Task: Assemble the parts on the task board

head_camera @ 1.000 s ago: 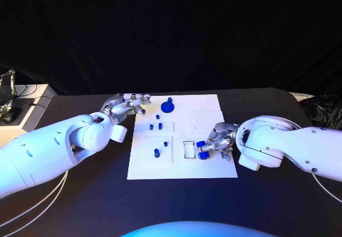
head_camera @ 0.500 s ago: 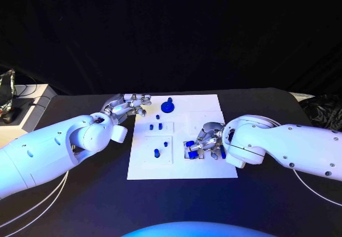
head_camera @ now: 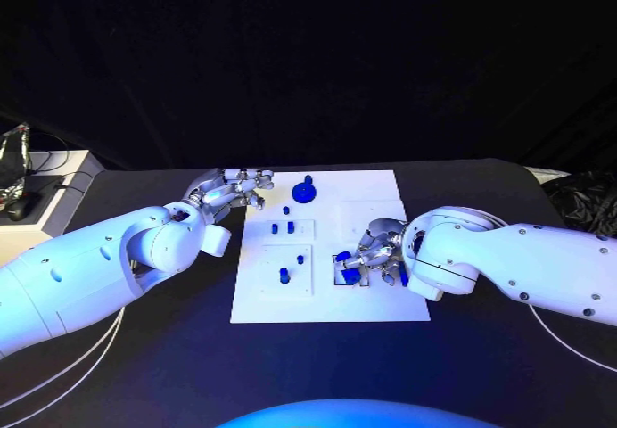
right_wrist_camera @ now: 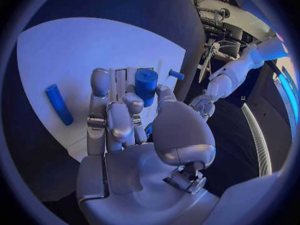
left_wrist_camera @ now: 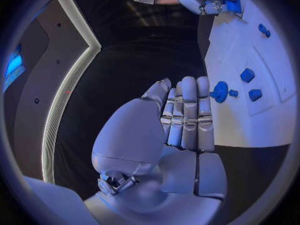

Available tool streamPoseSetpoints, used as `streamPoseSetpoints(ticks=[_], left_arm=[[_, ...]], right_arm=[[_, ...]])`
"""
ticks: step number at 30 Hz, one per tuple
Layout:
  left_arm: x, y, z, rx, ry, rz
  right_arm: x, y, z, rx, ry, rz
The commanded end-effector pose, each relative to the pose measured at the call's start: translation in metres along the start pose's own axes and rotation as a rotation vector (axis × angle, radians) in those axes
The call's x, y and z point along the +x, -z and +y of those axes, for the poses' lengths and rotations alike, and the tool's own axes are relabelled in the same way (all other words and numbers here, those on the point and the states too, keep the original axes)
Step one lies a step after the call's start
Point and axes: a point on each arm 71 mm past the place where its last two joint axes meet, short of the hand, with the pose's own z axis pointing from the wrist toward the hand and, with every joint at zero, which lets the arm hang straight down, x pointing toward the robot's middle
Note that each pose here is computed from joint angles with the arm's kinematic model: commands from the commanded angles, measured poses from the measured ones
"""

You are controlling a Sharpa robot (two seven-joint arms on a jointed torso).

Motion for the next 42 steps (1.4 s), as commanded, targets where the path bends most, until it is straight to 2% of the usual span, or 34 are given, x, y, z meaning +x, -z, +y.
streamPoseSetpoints(ticks=[1,23,32,42], left_arm=[[0.0019,0.0000,-0.0005,0.005,0.007,0.019],[0.0007,0.0008,-0.0007,0.003,0.006,0.015],[-0.0001,0.0014,-0.0009,0.003,0.005,0.013],[-0.0011,0.0021,-0.0008,0.002,0.004,0.011]], right_arm=[[0.002,-0.001,0.000,-0.005,0.022,-0.005],[0.001,0.002,0.002,-0.029,0.026,-0.036],[0.002,0.008,-0.001,-0.045,0.030,-0.048],[-0.001,0.021,-0.008,-0.125,0.001,-0.085]])
